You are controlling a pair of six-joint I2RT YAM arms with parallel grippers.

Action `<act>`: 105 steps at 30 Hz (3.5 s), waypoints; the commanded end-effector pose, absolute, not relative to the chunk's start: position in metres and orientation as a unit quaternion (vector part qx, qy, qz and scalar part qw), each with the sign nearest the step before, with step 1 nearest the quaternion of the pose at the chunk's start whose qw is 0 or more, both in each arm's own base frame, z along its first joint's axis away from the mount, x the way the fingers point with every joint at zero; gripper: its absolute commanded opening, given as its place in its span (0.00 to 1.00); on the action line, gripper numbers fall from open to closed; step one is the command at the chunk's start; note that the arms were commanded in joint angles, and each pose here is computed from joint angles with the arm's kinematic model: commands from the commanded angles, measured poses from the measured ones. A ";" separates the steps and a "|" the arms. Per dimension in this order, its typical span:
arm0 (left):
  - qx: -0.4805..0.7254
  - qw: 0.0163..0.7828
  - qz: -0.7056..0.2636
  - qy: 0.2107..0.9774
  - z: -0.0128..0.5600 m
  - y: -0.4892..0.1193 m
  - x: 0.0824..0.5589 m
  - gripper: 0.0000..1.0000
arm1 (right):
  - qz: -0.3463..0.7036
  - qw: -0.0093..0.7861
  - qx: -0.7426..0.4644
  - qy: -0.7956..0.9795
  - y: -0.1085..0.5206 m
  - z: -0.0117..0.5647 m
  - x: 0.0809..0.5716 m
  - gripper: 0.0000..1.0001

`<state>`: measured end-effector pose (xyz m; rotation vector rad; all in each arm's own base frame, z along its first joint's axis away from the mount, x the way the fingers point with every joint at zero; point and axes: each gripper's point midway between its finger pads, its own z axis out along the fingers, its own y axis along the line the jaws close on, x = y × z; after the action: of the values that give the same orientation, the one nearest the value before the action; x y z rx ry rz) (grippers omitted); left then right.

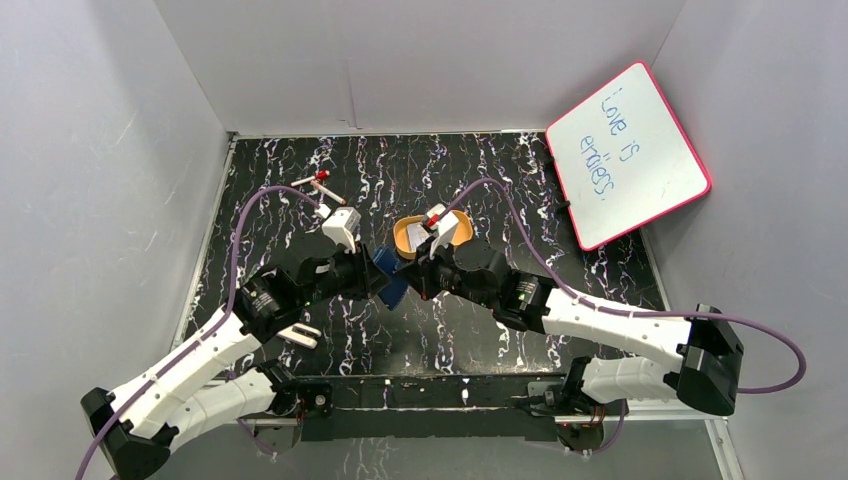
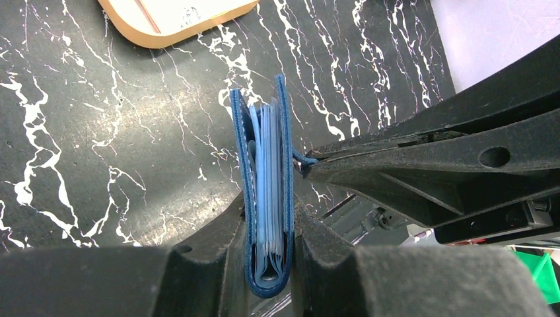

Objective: Put the credit cards into the card holder
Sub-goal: Close the card holder at the center of the board.

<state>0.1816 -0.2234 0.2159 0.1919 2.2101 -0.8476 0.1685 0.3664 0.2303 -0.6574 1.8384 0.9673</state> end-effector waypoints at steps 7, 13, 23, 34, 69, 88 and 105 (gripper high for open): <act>0.089 0.398 -0.415 0.813 0.262 -0.250 0.182 0.00 | 0.445 0.469 -0.267 0.715 0.387 0.260 0.161 0.00; 0.093 0.395 -0.422 0.810 0.262 -0.252 0.181 0.00 | 0.453 0.463 -0.269 0.712 0.394 0.261 0.160 0.00; 0.106 0.394 -0.469 0.783 0.279 -0.263 0.172 0.00 | 0.461 0.446 -0.274 0.716 0.401 0.251 0.156 0.00; 0.120 0.391 -0.530 0.743 0.302 -0.274 0.159 0.00 | 0.484 0.429 -0.274 0.712 0.410 0.250 0.150 0.00; 0.105 0.397 -0.483 0.774 0.270 -0.254 0.160 0.00 | 0.517 0.400 -0.305 0.693 0.397 0.281 0.120 0.50; 0.279 0.448 -0.513 0.677 0.307 -0.225 0.093 0.00 | 0.511 0.470 -0.372 0.616 0.290 0.352 0.074 0.93; 0.370 0.451 -0.605 0.541 0.378 -0.229 0.042 0.00 | 0.626 0.406 -0.380 0.546 0.316 0.351 0.038 0.90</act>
<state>0.0607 -0.2291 0.3432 0.8367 1.4875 -1.4192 0.0493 0.3160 0.3031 -1.0084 1.5741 1.4407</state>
